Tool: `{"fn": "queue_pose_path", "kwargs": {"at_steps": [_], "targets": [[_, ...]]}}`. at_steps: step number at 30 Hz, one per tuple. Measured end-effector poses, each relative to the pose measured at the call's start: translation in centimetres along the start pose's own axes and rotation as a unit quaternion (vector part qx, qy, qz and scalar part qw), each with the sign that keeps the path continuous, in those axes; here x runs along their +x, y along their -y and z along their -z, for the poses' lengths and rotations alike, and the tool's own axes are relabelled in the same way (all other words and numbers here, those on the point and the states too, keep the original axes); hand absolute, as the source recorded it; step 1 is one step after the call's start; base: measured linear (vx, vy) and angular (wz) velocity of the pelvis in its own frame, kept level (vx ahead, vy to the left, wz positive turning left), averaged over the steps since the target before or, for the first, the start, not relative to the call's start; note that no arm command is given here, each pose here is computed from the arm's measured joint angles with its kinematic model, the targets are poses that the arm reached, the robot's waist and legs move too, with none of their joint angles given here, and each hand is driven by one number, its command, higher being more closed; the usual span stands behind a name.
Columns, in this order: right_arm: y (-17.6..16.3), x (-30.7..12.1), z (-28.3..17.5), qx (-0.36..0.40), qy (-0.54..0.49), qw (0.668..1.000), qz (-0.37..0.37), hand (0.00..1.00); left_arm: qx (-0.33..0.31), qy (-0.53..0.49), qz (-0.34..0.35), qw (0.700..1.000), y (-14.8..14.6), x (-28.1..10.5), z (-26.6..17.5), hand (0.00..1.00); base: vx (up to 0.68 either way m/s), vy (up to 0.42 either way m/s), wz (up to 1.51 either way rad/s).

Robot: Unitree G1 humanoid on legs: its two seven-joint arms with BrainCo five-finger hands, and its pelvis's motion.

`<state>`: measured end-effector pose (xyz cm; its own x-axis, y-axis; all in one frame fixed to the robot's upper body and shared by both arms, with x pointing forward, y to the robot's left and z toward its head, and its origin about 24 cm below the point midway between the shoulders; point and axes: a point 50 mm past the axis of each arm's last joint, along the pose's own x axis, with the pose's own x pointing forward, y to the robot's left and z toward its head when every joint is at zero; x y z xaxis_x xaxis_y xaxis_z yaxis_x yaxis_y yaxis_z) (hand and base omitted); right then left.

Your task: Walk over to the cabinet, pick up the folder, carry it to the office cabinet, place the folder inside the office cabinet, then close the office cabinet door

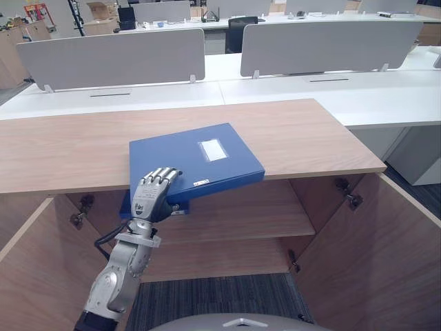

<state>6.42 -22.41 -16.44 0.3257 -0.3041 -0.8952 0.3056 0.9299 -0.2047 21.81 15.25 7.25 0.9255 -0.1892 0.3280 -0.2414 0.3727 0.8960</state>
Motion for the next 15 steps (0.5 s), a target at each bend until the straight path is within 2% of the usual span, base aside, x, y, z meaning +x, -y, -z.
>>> {"fn": "queue_pose_path", "kwargs": {"at_steps": [7,15], "targets": [[0.0,-0.1,0.1,0.019,0.000,1.000,-0.009,0.00,0.035,-0.017,-0.031,0.999,-1.2,0.1,1.2,1.00,0.00,-0.019,0.00],[-0.1,-0.1,-0.1,0.029,0.010,0.999,-0.011,0.00,0.030,-0.012,-0.056,0.998,-2.3,0.4,1.0,1.00,0.00,-0.001,-0.01]]}}
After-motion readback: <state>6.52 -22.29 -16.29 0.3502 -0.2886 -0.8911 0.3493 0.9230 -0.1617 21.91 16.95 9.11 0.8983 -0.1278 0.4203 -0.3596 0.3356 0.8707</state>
